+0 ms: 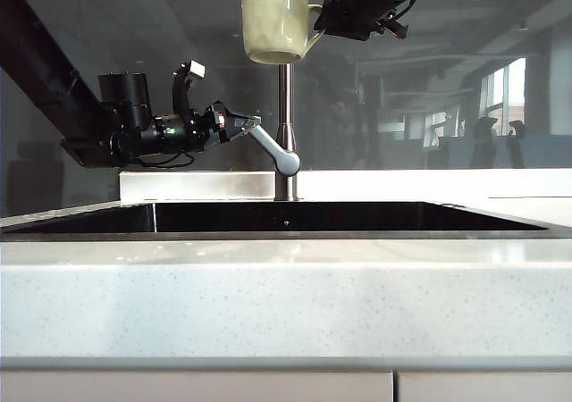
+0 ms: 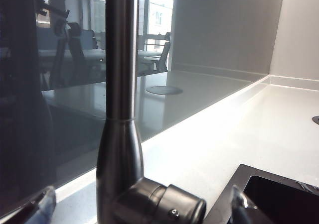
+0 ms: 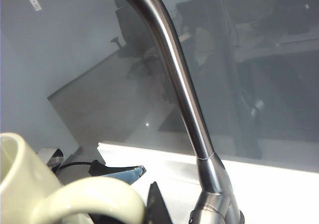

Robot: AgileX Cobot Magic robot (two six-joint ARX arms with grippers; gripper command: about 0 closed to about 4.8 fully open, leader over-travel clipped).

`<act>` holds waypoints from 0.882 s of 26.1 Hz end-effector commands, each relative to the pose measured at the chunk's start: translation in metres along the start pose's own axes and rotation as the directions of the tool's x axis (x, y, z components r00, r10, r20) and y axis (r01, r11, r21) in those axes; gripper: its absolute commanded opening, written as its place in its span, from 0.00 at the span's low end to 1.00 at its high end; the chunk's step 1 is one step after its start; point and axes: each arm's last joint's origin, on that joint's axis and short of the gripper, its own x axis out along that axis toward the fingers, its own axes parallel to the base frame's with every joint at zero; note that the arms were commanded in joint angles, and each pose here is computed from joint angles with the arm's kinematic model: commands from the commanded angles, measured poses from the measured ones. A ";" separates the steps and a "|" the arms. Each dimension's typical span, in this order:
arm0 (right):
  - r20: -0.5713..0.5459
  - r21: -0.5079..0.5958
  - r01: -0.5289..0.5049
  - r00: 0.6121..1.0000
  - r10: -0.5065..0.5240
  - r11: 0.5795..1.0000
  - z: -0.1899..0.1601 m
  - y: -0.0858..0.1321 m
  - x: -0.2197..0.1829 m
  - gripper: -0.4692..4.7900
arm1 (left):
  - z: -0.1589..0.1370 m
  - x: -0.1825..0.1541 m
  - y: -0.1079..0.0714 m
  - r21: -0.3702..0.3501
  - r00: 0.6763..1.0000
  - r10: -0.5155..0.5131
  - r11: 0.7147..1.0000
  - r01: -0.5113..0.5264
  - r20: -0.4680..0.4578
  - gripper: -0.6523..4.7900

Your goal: Pick up the mug next to the sink, go to the faucet to get some water, pour the water into the sink, and finally put the mug back to its place.

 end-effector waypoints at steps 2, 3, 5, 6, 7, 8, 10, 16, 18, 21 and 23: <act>0.088 -0.003 -0.030 0.996 0.030 1.000 0.016 0.006 -0.004 0.08 | 0.006 0.001 0.000 0.023 1.000 -0.003 1.000 0.003 0.014 1.00; 0.089 -0.010 -0.030 0.996 0.030 1.000 0.016 0.006 -0.004 0.08 | 0.006 0.001 0.000 0.024 1.000 -0.003 1.000 0.003 0.014 1.00; 0.088 -0.022 -0.028 0.996 0.030 0.999 0.016 0.006 -0.004 0.08 | 0.006 0.001 0.000 0.026 1.000 -0.003 1.000 0.002 0.014 1.00; 0.088 -0.022 -0.028 0.996 0.030 0.999 0.016 0.006 -0.004 0.08 | 0.006 0.001 0.000 0.030 1.000 -0.003 1.000 0.002 0.014 1.00; 0.088 -0.022 -0.028 0.996 0.030 0.999 0.016 0.006 -0.004 0.08 | 0.006 0.001 0.000 0.032 1.000 0.000 0.999 0.000 0.014 1.00; 0.088 -0.022 -0.028 0.996 0.030 0.999 0.016 0.006 -0.004 0.08 | 0.006 0.001 0.000 0.034 1.000 0.000 0.999 0.000 0.014 1.00; 0.088 -0.022 -0.028 0.996 0.030 0.999 0.016 0.006 -0.004 0.08 | 0.006 0.001 0.000 0.038 1.000 0.000 0.999 -0.001 0.014 1.00; 0.084 -0.021 -0.027 0.996 0.029 0.999 0.016 0.006 -0.004 0.08 | 0.007 0.001 0.001 0.093 0.998 0.055 0.994 -0.058 0.028 1.00; 0.080 -0.020 -0.026 0.996 0.028 0.999 0.015 0.006 -0.004 0.08 | 0.007 0.001 0.002 0.109 0.995 0.090 0.990 -0.093 0.036 1.00; 0.074 -0.019 -0.024 0.997 0.026 1.000 0.015 0.006 -0.004 0.08 | 0.007 0.000 0.004 0.139 0.986 0.156 0.977 -0.162 0.053 1.00; 0.074 -0.019 -0.024 0.997 0.025 1.000 0.015 0.006 -0.004 0.08 | 0.008 0.000 0.005 0.156 0.980 0.191 0.968 -0.198 0.062 1.00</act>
